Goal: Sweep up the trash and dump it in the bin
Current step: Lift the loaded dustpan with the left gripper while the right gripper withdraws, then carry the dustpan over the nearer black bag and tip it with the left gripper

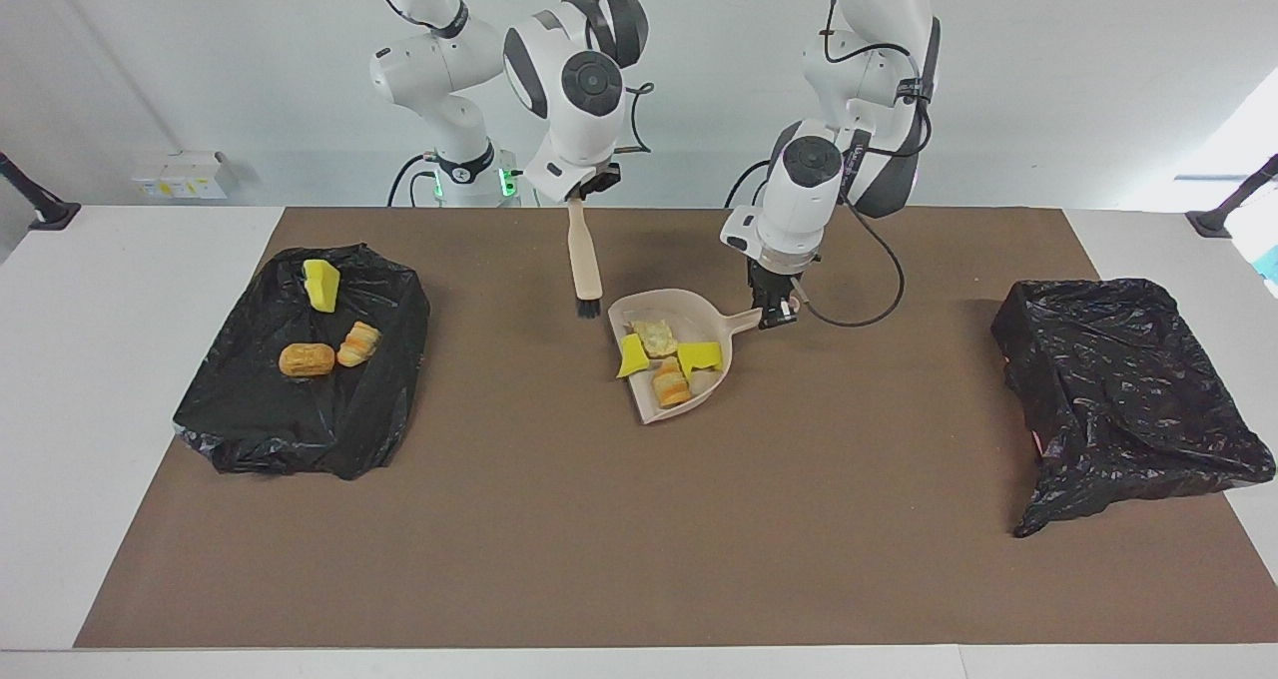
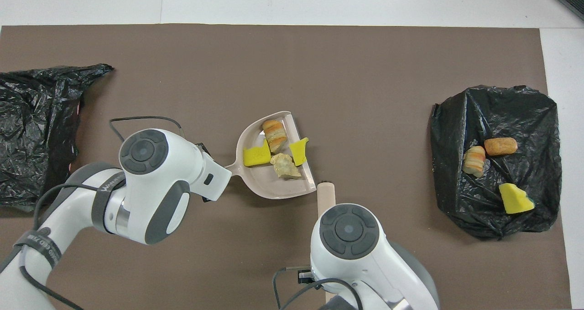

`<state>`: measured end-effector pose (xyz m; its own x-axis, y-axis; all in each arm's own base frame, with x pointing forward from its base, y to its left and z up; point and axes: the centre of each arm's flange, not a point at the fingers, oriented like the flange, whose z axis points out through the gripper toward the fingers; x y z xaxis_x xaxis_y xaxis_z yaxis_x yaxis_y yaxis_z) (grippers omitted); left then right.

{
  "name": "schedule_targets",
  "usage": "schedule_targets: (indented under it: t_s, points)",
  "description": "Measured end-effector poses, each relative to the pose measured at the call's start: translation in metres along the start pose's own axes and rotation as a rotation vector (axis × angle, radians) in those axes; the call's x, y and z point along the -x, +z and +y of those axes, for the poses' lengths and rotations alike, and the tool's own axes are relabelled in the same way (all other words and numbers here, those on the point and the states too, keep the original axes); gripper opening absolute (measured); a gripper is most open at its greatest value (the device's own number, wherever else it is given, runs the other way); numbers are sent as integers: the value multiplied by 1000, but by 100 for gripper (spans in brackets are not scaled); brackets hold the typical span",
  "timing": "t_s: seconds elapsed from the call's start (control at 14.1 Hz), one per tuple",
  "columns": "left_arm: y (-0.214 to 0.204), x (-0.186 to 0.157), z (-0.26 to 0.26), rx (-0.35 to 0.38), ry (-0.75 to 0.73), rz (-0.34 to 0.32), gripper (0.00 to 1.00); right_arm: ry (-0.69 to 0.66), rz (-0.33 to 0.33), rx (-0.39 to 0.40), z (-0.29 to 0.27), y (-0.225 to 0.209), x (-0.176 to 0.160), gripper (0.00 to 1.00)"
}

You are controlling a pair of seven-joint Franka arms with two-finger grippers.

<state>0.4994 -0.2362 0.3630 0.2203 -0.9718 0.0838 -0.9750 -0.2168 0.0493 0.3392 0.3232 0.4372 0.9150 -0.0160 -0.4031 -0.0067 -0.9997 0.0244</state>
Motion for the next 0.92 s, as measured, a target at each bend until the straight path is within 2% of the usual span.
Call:
schedule_targets:
  t_s: [0.28,0.57,0.78,0.92]
  points:
    - [-32,29,-51,-24,-49,114,32,2,23,-40,3,26,11,27]
    - [-68,62,-88,-57,-104,220,32,-15,18,-34,-5,55,18,27]
    - [-96,85,-105,-38,-60,230,32,-18,-36,-61,-10,67,16,27]
    - [-113,101,-115,-9,-16,227,32,-30,-41,-59,-15,74,16,27]
